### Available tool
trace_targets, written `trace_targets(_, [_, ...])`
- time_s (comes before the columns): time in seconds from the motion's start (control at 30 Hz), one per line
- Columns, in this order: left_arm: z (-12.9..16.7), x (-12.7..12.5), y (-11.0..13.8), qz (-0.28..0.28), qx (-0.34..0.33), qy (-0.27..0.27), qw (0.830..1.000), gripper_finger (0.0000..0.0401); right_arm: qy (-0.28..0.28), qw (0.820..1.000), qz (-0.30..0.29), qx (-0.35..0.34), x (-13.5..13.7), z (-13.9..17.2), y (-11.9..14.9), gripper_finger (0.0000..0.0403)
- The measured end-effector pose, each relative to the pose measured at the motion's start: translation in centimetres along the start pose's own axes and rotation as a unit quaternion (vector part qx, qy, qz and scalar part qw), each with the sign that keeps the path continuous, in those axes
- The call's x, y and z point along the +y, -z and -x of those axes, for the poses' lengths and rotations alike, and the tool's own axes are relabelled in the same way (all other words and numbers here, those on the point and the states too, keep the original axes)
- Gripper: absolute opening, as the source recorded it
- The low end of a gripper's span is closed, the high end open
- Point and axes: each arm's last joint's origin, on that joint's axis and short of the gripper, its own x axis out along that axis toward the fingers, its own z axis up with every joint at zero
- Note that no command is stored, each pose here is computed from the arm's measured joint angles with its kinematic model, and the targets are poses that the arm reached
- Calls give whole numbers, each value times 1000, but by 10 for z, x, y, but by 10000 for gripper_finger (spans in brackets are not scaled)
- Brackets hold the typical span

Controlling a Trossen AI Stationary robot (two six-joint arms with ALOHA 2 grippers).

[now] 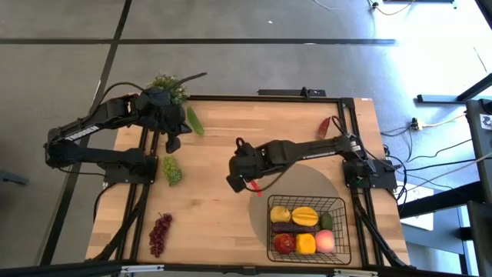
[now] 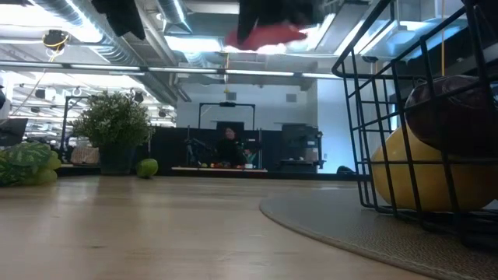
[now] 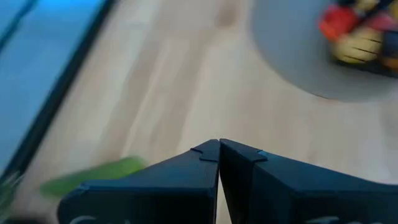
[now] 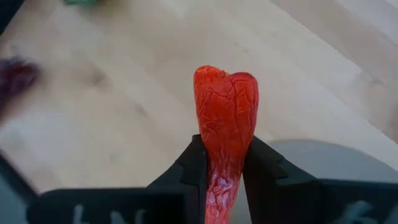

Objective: Build produce basket
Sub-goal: Put the orange carrot into the wire basket

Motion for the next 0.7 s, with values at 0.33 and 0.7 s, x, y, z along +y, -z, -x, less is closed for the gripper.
trace_targets(0.33, [0,-4,0,-31,-7,77,997,0,2,994,96,44,11,68,52,58])
trace_targets(0.7, [0,-4,-2,-19,-13,75,997,0,-9,984,151,97,28,82,120,58])
